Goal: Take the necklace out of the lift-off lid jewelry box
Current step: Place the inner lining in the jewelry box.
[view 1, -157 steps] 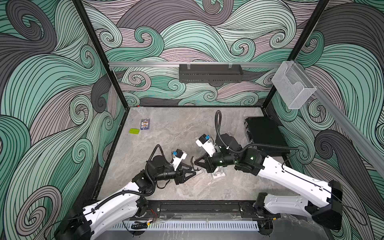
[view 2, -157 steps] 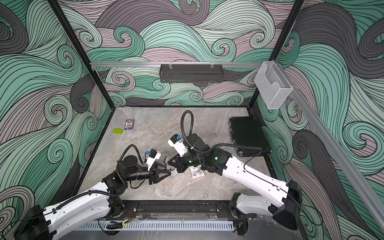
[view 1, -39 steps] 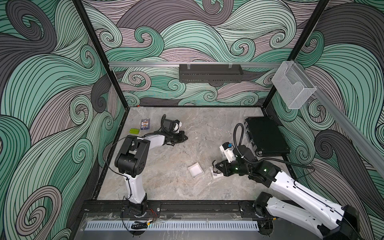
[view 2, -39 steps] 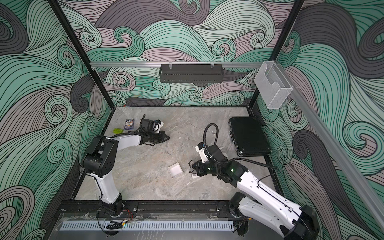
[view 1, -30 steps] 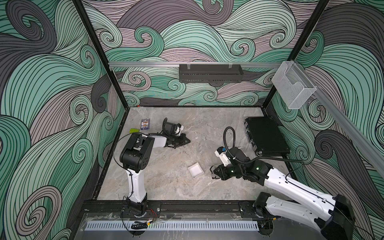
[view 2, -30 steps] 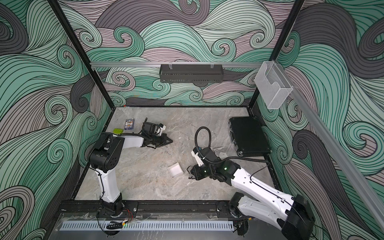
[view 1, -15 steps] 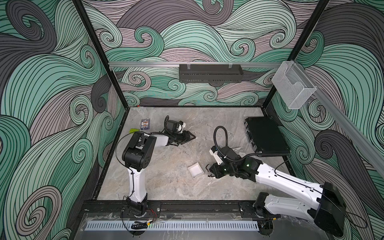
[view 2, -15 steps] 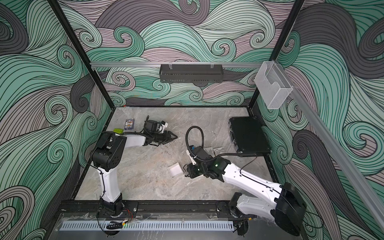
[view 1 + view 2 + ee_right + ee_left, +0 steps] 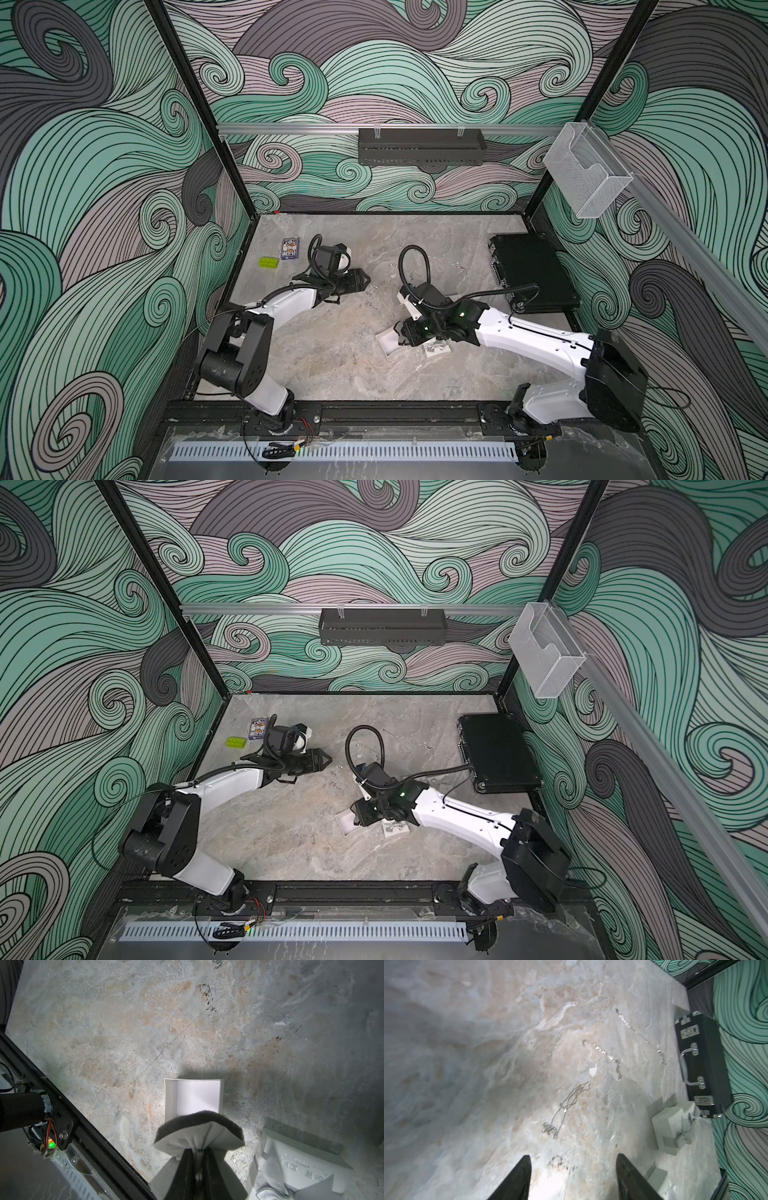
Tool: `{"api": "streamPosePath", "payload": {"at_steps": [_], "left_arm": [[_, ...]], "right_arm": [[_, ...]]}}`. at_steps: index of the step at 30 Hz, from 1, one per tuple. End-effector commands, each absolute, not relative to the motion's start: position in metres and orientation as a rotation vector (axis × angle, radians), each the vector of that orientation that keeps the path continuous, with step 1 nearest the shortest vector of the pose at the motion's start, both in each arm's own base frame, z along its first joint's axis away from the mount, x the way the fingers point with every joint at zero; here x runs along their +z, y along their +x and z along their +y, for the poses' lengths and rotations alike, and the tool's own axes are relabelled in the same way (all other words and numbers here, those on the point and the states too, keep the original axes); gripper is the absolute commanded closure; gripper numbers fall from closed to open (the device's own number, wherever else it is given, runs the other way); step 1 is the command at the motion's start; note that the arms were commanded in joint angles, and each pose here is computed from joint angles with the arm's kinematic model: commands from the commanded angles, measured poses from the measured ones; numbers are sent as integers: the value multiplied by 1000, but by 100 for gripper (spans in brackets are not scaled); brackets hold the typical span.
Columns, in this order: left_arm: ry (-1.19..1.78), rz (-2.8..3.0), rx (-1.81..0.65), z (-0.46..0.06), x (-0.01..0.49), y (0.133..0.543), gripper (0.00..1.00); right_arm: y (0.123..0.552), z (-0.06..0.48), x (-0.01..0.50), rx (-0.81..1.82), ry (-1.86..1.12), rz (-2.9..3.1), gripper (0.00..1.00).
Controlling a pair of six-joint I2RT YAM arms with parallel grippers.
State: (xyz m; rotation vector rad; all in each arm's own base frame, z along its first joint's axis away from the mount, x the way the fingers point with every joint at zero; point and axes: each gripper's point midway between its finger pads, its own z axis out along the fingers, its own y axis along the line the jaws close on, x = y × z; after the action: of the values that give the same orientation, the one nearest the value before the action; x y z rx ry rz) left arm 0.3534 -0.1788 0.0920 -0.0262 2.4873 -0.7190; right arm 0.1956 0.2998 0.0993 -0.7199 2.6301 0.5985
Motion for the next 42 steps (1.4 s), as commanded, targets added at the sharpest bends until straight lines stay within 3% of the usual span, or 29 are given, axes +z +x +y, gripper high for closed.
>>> {"api": "streamPosePath", "payload": {"at_steps": [1,13,34,42], "left_arm": [[-54,2520,-601,-156,81,333,36],[-58,2450,-602,-136,96,286,36],[-3,2418,-709,-145,99,269,36],[17,2396,-718,-146,106,266,36]], "right_arm": [[196,317,100,606,-798,2607,87],[190,325,56,420,-911,2697,85],[208,332,37,309,-931,2671,84],[211,329,32,267,-931,2671,74]]}}
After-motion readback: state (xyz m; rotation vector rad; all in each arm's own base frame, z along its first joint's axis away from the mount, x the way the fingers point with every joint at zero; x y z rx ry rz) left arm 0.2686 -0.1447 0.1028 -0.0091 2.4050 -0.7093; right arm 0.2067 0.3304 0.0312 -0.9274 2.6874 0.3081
